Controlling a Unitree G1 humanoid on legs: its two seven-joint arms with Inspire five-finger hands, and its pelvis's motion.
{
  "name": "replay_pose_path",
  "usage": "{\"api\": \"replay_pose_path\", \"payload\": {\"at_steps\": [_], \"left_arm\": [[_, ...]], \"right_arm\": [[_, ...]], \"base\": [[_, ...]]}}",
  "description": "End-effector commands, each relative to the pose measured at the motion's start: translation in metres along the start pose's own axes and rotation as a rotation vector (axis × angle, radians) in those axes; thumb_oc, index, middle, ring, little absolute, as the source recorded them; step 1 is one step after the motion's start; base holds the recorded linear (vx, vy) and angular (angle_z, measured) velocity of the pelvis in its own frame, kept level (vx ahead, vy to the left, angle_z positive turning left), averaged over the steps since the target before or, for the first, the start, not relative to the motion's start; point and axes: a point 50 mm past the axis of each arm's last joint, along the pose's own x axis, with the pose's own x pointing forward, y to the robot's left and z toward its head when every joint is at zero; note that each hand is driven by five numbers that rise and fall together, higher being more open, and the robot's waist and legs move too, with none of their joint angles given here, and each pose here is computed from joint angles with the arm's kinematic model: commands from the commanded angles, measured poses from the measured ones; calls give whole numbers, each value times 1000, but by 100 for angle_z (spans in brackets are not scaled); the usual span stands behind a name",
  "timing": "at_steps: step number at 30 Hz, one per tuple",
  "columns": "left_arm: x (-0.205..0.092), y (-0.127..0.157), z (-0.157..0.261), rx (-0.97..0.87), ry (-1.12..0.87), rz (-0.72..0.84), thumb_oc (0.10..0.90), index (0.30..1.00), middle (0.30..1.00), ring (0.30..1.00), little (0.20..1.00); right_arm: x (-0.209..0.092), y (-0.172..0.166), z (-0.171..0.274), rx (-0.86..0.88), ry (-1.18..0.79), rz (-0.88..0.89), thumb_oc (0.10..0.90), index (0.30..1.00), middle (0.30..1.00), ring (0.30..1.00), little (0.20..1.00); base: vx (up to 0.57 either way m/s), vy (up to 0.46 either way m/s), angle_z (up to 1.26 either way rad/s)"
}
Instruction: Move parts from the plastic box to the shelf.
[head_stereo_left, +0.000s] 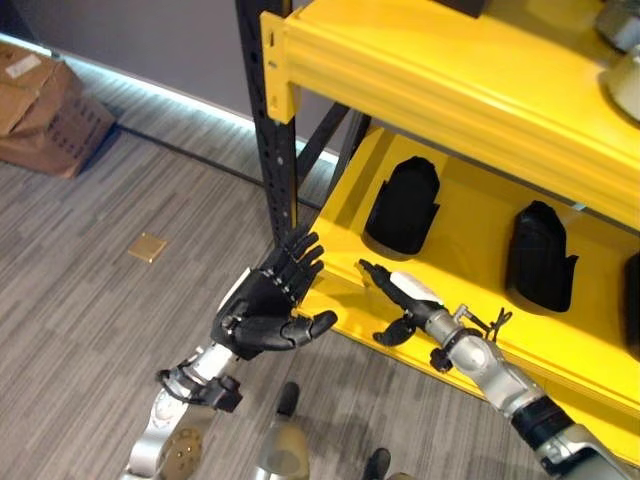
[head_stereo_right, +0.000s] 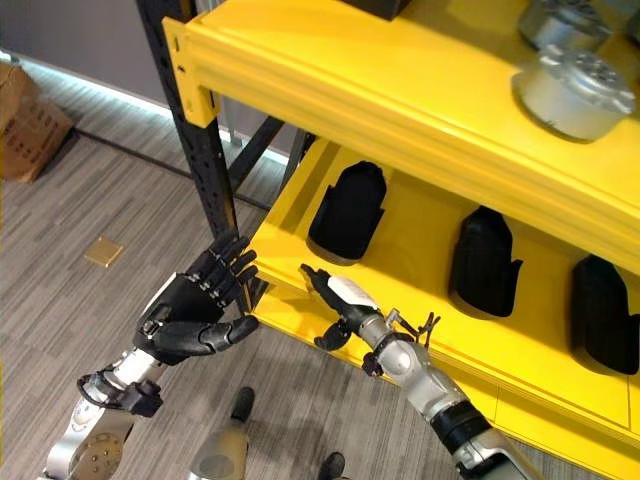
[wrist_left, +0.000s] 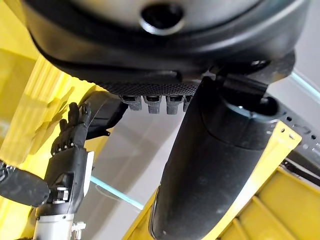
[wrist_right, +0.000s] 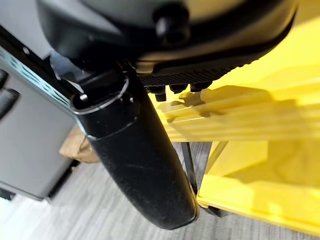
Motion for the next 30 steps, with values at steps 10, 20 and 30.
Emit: {"api": "replay_pose_path", "payload": {"at_steps": [10, 20, 30], "left_arm": [[22, -17, 37, 99, -151, -220, 900, 1000, 1000, 1000, 1000], [29, -18, 36, 108, -132, -238, 900, 1000, 1000, 1000, 1000], [32, -18, 36, 109, -122, -246, 900, 1000, 1000, 1000, 1000]], "right_arm": [[29, -33, 26, -127, -92, -99, 900, 1000, 1000, 1000, 1000], [36, -40, 14, -84, 2, -94, 900, 1000, 1000, 1000, 1000], [39, -44, 1, -14, 78, -101, 900, 1000, 1000, 1000, 1000]], "base": [[-7, -7, 6], [0, 0, 0], [0, 0, 0]]}}
